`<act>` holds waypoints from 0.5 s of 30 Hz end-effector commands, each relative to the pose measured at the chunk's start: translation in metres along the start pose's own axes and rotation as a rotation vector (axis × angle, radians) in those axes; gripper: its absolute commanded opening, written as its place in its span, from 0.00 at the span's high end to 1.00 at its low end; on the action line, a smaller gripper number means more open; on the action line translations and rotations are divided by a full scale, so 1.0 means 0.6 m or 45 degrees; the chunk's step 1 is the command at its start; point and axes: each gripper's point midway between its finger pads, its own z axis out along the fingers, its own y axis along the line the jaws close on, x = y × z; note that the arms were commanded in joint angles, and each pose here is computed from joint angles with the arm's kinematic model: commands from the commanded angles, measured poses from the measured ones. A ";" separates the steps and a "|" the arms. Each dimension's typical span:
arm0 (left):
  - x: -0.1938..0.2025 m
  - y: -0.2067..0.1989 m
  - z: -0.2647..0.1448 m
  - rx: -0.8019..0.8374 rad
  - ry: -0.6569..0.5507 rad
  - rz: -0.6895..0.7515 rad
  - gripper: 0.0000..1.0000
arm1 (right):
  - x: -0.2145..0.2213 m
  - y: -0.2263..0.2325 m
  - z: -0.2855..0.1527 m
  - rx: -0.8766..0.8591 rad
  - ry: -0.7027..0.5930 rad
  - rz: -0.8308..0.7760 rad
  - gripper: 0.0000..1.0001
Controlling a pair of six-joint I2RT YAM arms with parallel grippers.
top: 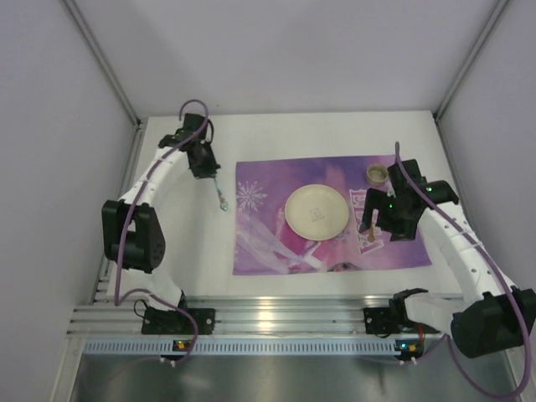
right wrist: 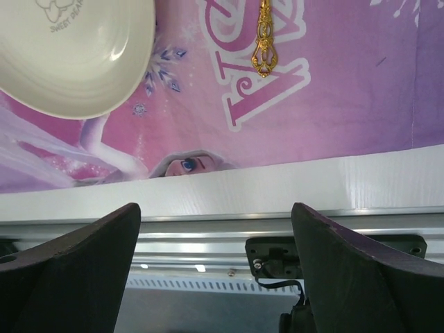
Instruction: Set the dinner table for one person
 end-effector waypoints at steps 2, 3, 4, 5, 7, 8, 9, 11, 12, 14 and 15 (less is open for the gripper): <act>0.072 -0.131 0.013 0.194 0.146 0.203 1.00 | 0.005 0.002 -0.023 -0.037 -0.093 0.053 0.09; 0.089 -0.163 0.010 0.224 0.154 0.258 1.00 | 0.010 0.001 -0.025 -0.040 -0.093 0.059 0.09; 0.098 -0.177 0.011 0.230 0.160 0.284 1.00 | 0.014 0.000 -0.030 -0.053 -0.108 0.068 0.08; 0.115 -0.187 0.026 0.222 0.192 0.309 1.00 | 0.021 -0.003 -0.030 -0.050 -0.103 0.070 0.08; 0.136 -0.218 0.027 0.244 0.201 0.360 1.00 | 0.031 -0.006 -0.037 -0.064 -0.116 0.081 0.08; 0.147 -0.228 0.038 0.241 0.222 0.366 1.00 | 0.036 -0.008 -0.036 -0.065 -0.113 0.081 0.08; 0.160 -0.240 0.040 0.248 0.235 0.385 1.00 | 0.042 -0.010 -0.040 -0.071 -0.119 0.085 0.08; 0.163 -0.249 0.052 0.221 0.219 0.394 1.00 | 0.053 -0.015 -0.041 -0.065 -0.107 0.089 0.07; 0.178 -0.255 0.065 0.210 0.239 0.417 1.00 | 0.056 -0.016 -0.043 -0.068 -0.114 0.093 0.07; 0.180 -0.265 0.072 0.202 0.239 0.423 1.00 | 0.061 -0.019 -0.047 -0.067 -0.110 0.097 0.07; 0.188 -0.266 0.081 0.182 0.252 0.430 1.00 | 0.063 -0.019 -0.049 -0.069 -0.117 0.095 0.07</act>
